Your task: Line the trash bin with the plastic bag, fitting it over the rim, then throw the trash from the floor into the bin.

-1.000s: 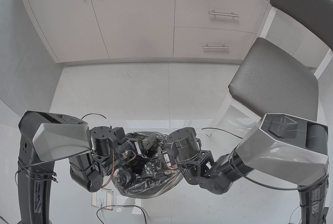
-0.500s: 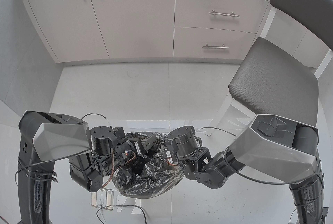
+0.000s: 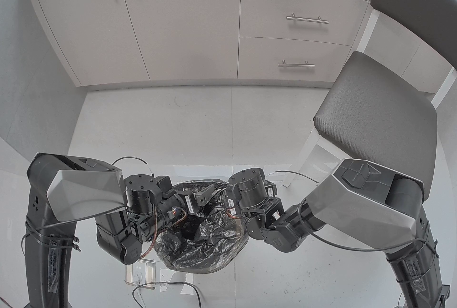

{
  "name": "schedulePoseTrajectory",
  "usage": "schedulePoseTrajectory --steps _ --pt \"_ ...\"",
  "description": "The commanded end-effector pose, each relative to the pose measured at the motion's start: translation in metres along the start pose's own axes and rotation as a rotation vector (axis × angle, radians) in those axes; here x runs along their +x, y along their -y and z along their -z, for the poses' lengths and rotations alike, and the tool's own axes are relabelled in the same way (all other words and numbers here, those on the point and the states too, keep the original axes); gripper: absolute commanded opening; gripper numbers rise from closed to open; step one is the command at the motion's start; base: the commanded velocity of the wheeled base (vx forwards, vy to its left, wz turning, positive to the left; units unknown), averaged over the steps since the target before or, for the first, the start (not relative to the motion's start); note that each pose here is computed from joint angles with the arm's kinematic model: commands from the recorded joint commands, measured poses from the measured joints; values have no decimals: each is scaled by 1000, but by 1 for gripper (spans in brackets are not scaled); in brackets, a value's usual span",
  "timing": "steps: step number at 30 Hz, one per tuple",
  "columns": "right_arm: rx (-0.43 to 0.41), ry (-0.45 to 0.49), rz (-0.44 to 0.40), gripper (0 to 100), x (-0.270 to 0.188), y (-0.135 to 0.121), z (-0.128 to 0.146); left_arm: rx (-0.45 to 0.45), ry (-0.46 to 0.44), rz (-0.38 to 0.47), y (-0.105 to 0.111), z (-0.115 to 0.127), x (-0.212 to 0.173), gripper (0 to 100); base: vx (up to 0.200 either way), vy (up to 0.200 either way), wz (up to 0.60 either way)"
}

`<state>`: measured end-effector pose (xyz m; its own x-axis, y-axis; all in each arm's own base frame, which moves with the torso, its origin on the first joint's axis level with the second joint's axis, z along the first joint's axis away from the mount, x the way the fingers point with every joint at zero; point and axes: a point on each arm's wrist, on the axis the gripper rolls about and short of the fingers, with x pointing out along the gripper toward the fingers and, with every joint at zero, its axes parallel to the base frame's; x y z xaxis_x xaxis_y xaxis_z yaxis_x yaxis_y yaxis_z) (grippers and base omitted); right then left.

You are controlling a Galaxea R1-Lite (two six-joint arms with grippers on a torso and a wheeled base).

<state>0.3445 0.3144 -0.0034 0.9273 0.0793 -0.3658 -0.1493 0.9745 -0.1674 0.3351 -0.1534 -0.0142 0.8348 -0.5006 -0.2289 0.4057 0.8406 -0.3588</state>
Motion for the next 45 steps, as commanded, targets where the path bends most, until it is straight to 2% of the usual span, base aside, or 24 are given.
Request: schedulePoseTrajectory --steps 1,7,10,17,23,35,41,45 --pt "0 -3 6 100 5 -2 4 7 -8 -10 -4 4 2 100 0 0 0" --pt "19 16 38 100 11 -2 1 31 -12 -31 -12 9 6 100 0 0 0" --pt "66 35 60 100 13 -3 -3 32 -4 -50 -12 8 6 100 0 0 0" --pt "65 33 81 100 17 -4 1 47 -13 -69 -14 13 8 100 0 0 0" --pt "66 30 113 100 22 -2 5 118 -24 -165 -20 25 14 100 0 0 0" --pt "77 40 119 100 24 -3 4 121 -35 -161 -18 29 14 100 0 0 0" --pt "59 62 79 100 -14 -2 -25 122 -11 -148 -11 17 7 100 0 0 0" --pt "-18 17 53 100 -39 3 -22 122 12 -145 -10 9 6 100 0 0 0"
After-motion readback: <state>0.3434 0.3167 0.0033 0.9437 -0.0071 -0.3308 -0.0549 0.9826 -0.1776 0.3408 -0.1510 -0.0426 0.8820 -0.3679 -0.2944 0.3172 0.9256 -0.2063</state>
